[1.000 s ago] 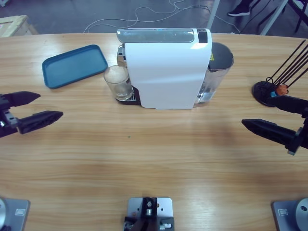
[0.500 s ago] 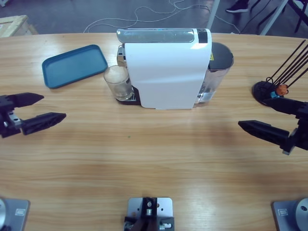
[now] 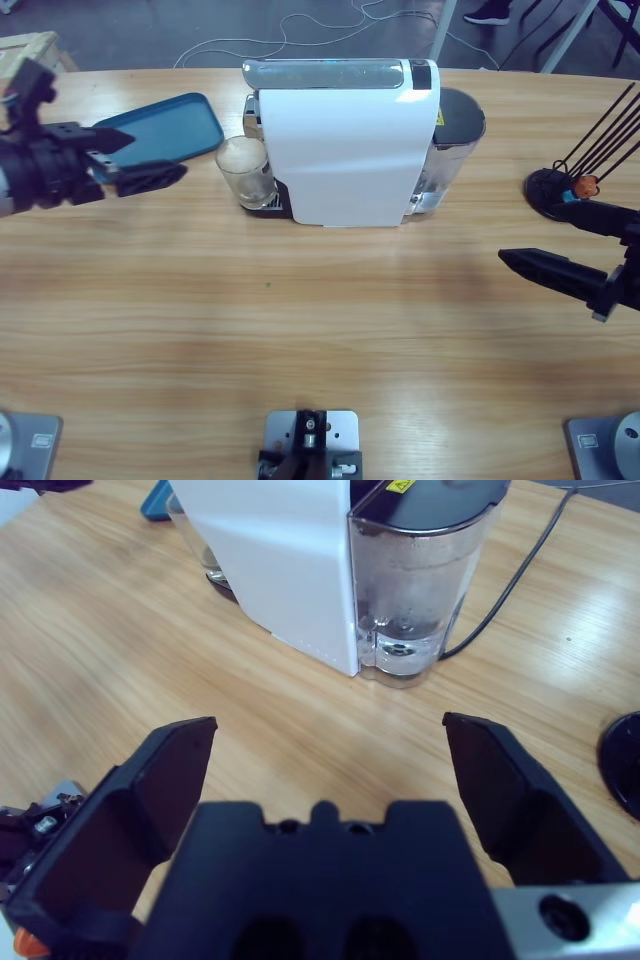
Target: Pour coffee
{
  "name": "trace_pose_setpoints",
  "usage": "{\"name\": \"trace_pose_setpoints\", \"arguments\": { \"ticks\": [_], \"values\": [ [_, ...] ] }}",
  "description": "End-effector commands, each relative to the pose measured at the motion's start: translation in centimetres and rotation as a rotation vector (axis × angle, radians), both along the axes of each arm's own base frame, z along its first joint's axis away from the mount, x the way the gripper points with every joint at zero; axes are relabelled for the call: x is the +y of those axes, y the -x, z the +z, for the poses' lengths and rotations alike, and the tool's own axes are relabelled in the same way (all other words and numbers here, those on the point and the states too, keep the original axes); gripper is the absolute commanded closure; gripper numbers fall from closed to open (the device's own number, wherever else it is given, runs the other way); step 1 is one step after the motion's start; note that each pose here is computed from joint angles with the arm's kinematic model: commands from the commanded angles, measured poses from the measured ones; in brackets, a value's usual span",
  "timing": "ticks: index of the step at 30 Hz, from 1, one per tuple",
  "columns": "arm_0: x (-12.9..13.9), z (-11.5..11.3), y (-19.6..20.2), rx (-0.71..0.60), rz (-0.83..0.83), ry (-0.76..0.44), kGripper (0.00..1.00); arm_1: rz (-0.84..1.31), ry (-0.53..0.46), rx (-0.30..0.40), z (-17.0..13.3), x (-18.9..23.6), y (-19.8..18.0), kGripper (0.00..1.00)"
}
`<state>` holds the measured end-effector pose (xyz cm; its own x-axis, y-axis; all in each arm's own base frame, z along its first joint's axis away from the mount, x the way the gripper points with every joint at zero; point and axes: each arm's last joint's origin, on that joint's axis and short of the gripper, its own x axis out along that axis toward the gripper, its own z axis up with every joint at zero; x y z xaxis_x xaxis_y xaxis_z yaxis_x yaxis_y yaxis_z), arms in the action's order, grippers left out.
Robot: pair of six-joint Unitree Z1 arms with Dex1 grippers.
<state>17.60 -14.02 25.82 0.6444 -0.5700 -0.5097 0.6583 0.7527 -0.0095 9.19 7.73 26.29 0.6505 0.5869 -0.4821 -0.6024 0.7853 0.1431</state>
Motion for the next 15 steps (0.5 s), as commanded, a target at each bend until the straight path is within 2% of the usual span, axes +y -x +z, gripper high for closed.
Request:
{"name": "trace_pose_setpoints", "arguments": {
  "ticks": [1, 9, 15],
  "values": [
    [-0.8, -1.6, -0.4, 0.004, -0.101, -0.057, 0.009, 0.014, 0.0, -0.014, -0.4, -0.4, 0.6, 0.0],
    [-2.6, -3.2, -1.5, 0.037, -0.19, -0.037, 0.009, 0.012, 0.003, -0.015, -0.4, -0.4, 0.6, 0.0],
    [-4.2, -5.3, -2.6, 0.066, -0.24, -0.027, 0.009, 0.013, 0.001, -0.018, -0.4, -0.4, 0.6, 0.0]
  ]
}}
